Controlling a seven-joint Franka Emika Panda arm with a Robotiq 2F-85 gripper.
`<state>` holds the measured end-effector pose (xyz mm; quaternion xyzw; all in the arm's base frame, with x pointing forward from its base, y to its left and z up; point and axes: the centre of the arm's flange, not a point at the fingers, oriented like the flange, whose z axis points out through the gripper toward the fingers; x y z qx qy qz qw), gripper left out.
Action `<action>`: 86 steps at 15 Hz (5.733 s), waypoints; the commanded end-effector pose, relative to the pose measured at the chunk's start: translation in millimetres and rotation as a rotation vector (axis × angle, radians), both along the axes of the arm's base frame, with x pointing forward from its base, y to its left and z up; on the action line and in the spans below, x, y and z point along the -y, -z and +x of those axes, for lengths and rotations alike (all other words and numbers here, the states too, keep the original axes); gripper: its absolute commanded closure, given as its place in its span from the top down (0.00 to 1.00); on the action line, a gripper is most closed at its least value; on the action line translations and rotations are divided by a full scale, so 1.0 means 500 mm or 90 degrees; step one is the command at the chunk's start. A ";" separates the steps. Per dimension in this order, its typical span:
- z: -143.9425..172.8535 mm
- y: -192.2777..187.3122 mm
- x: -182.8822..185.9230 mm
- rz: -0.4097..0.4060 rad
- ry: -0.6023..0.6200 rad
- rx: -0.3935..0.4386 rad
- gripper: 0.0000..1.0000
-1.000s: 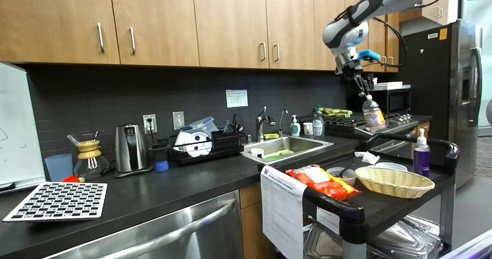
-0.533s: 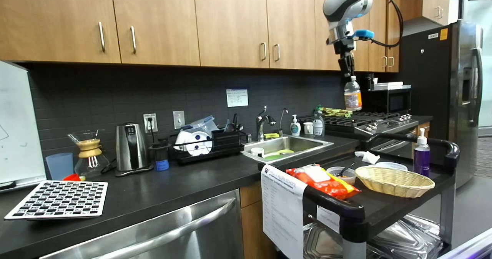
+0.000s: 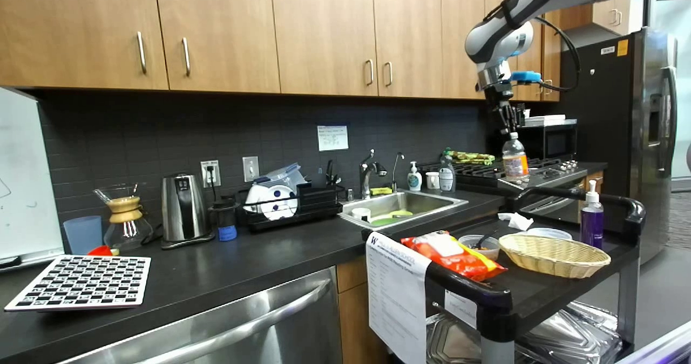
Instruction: Put the bottle with the orange label in the sink.
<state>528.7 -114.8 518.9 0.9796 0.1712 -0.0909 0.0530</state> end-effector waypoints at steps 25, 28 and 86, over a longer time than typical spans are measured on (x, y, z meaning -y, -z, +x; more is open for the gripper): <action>-0.033 0.036 -0.001 0.074 0.035 0.157 0.14; -0.056 0.035 0.004 0.051 0.052 0.043 0.14; -0.023 0.023 -0.056 0.061 0.093 -0.167 0.14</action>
